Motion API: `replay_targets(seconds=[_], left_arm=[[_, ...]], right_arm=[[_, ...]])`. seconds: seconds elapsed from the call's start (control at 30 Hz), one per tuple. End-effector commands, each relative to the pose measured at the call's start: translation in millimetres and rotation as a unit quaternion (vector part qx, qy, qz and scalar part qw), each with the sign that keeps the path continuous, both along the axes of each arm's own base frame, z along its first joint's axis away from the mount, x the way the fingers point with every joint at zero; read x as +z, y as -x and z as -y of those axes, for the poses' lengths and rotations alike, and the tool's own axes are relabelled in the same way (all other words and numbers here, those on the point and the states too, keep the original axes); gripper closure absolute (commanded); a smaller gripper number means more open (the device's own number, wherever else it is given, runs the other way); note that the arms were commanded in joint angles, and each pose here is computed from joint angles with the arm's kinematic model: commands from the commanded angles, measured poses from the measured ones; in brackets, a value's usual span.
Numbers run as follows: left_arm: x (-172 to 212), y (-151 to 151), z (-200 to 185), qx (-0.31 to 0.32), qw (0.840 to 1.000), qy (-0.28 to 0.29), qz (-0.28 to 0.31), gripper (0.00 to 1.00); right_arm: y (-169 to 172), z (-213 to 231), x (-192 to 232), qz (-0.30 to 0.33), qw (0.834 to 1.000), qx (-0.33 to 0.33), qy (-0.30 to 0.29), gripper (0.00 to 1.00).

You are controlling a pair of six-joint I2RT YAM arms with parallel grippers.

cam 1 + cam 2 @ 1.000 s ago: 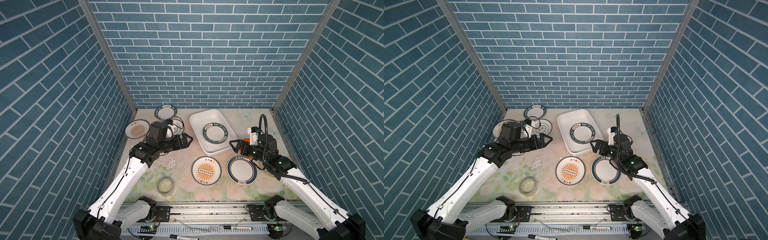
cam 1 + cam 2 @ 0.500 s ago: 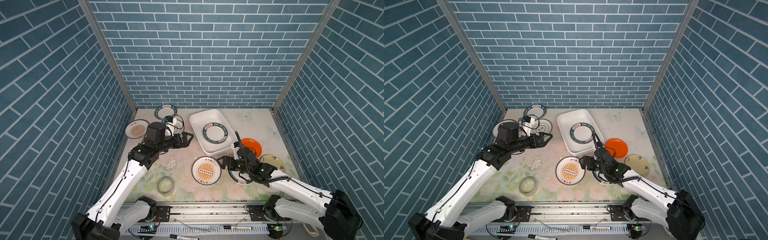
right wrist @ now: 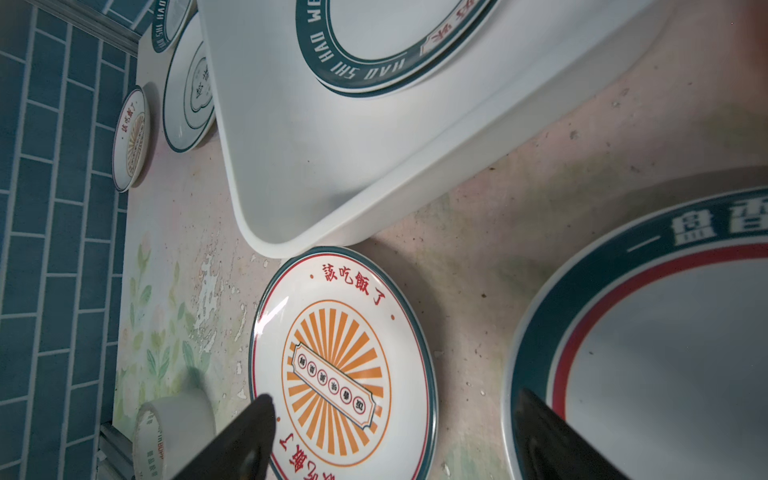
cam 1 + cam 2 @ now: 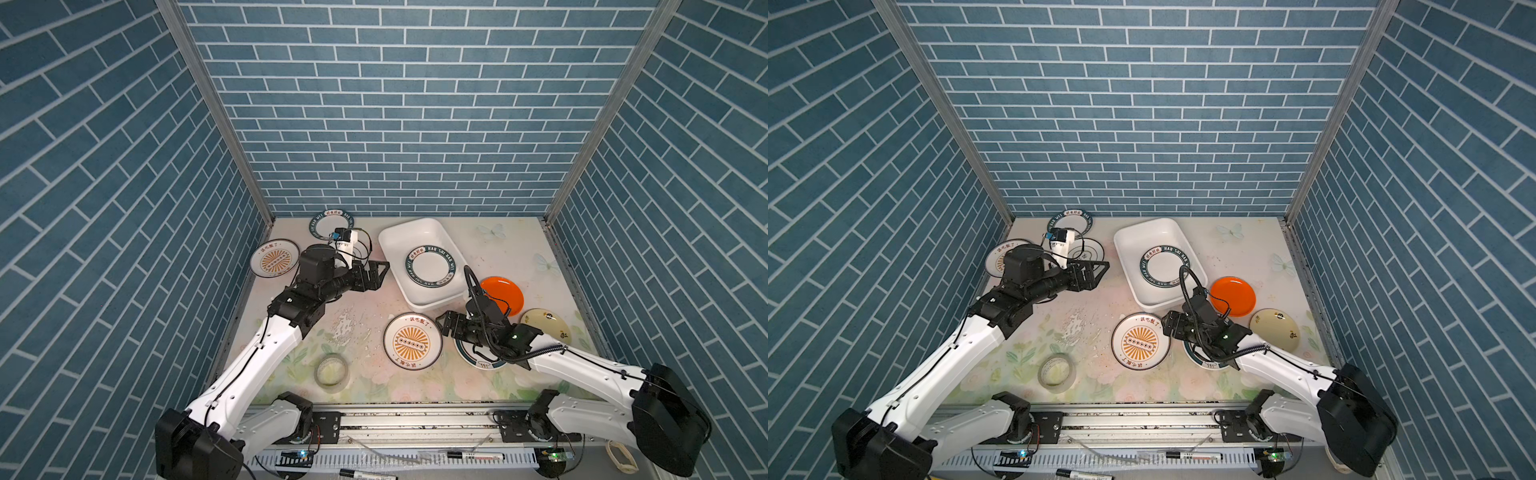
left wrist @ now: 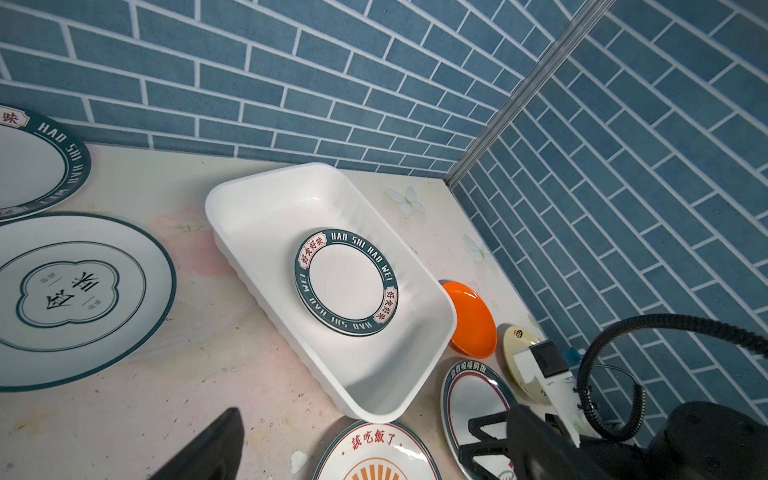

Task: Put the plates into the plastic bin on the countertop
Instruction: 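Move the right gripper to the sunburst plate lying nearer the robot, then grasp the sunburst plate's edge with the right gripper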

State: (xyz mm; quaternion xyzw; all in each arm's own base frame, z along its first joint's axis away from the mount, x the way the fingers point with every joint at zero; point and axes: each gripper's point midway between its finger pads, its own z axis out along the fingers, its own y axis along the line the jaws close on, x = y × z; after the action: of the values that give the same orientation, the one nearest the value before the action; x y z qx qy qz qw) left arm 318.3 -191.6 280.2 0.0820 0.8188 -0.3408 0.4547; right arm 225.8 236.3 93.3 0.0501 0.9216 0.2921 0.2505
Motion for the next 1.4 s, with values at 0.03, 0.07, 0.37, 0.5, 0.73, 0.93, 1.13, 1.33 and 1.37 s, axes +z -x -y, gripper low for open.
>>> replay_targets(seconds=[0.03, 0.07, 0.37, 0.5, 0.73, 0.93, 1.13, 1.33, 1.37], left_arm=[[7.5, 0.5, 3.7, -0.016, 0.999, 0.043, 0.010, 0.00], [9.9, 0.1, 2.7, -0.019, 0.998, 0.056, 0.009, 0.00], [21.5, -9.5, -31.7, 0.022, 0.996, 0.083, 0.016, 0.00], [17.3, -14.3, -33.0, 0.019, 0.995, 0.094, 0.003, 0.00], [-2.9, -22.5, -13.3, -0.025, 0.989, 0.131, -0.058, 0.00], [-41.0, -30.6, 0.3, -0.032, 0.976, 0.146, -0.160, 0.00], [-60.9, -34.3, 13.8, -0.056, 0.955, 0.184, -0.228, 0.00], [-72.6, -35.6, 19.0, -0.064, 0.943, 0.197, -0.261, 0.00], [-72.8, -35.6, 19.1, -0.064, 0.943, 0.195, -0.261, 0.00]], right_arm=[[-4.8, -15.4, 1.6, -0.010, 0.999, -0.018, -0.036, 0.14], [-2.7, -19.8, -0.7, -0.018, 0.999, -0.014, -0.042, 0.15], [14.8, -26.6, -20.3, -0.042, 0.998, -0.020, -0.033, 0.22], [20.7, -25.2, -31.9, -0.058, 0.997, -0.027, -0.033, 0.27], [29.8, -24.8, -42.5, -0.067, 0.997, -0.024, -0.027, 0.27], [33.8, -29.3, -50.5, -0.078, 0.997, -0.013, -0.025, 0.27], [35.4, -32.5, -58.8, -0.089, 0.996, -0.011, -0.023, 0.32], [34.8, -34.0, -62.0, -0.093, 0.995, -0.012, -0.022, 0.38], [35.1, -34.1, -63.1, -0.094, 0.995, -0.011, -0.021, 0.38]])
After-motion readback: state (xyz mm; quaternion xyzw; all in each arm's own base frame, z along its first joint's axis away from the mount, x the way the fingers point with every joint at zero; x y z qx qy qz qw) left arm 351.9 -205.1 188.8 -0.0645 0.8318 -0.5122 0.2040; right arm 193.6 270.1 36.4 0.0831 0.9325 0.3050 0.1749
